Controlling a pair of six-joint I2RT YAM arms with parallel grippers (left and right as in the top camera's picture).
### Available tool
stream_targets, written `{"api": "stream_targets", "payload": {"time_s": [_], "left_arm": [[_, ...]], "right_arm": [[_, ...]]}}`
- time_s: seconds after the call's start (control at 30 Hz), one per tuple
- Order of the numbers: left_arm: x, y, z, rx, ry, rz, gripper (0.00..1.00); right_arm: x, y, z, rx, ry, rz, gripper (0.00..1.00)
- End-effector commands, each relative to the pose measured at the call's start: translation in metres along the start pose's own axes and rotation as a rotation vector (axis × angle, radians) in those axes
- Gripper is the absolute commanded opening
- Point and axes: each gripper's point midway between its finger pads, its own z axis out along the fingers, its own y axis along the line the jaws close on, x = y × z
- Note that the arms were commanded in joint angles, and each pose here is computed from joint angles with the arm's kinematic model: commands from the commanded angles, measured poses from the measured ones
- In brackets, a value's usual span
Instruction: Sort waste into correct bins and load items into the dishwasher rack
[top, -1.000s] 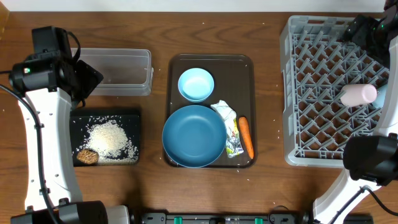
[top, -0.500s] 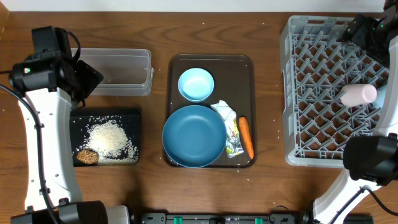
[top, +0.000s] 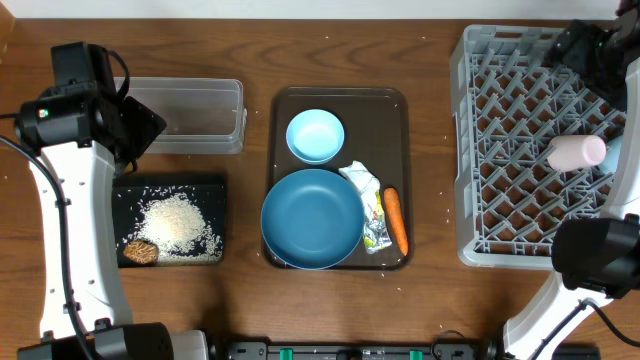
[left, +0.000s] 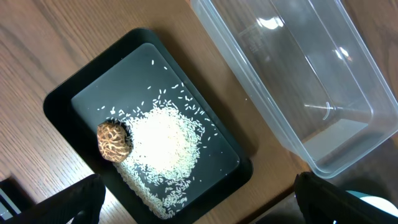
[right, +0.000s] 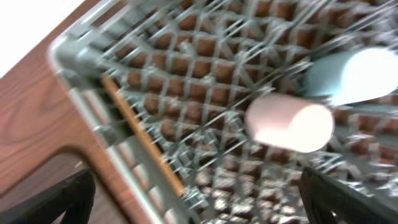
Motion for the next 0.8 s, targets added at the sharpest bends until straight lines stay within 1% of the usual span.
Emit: {"api": "stream_targets", "payload": {"time_s": [0.0, 0.03, 0.07, 0.1, 0.17, 0.27, 0.3, 0.33, 0.4, 0.53, 0.63, 0.7, 0.77], "left_arm": [[-0.004, 0.001, -0.008, 0.009, -0.024, -0.023, 0.98], [-0.004, 0.001, -0.008, 0.008, -0.024, -0.022, 0.98], [-0.004, 0.001, -0.008, 0.009, -0.024, -0.023, 0.98], [-0.004, 0.001, -0.008, 0.009, -0.024, -0.023, 0.98], [-0.004, 0.001, -0.008, 0.009, -0.024, -0.023, 0.98], [-0.004, 0.001, -0.008, 0.008, -0.024, -0.022, 0.98], [-0.004, 0.001, -0.008, 0.009, -0.024, -0.023, 0.98], [-0.004, 0.001, -0.008, 0.009, -0.024, -0.023, 0.98], [-0.004, 0.001, -0.008, 0.009, -0.024, -0.023, 0.98], [-0.004, 0.001, -0.008, 0.008, -0.024, -0.022, 0.98], [-0.004, 0.001, -0.008, 0.008, -0.024, -0.022, 0.98], [-0.004, 0.001, -0.008, 0.008, -0.024, -0.022, 0.98], [-0.004, 0.001, -0.008, 0.009, -0.024, -0.023, 0.98]], "right_arm": [[0.029, 0.046, -0.005, -0.272, 0.174, 0.037, 0.99], [0.035, 0.061, -0.011, -0.355, 0.205, 0.016, 0.99], [0.040, 0.076, -0.017, -0.435, 0.222, -0.047, 0.99], [0.047, 0.092, -0.023, -0.507, 0.224, -0.138, 0.99], [0.064, 0.115, -0.030, -0.583, 0.224, -0.309, 0.99], [0.107, 0.150, -0.035, -0.614, 0.238, -0.581, 0.99], [0.126, 0.165, -0.037, -0.620, 0.244, -0.673, 0.98], [0.139, 0.175, -0.036, -0.621, 0.248, -0.722, 0.97], [0.176, 0.205, -0.035, -0.613, 0.246, -0.855, 0.98], [0.227, 0.241, -0.031, -0.545, 0.195, -1.035, 0.99], [0.272, 0.267, -0.042, -0.590, 0.189, -1.140, 0.99], [0.311, 0.279, -0.051, -0.632, 0.194, -1.293, 0.99], [0.346, 0.279, -0.056, -0.653, 0.219, -1.437, 0.99]]}}
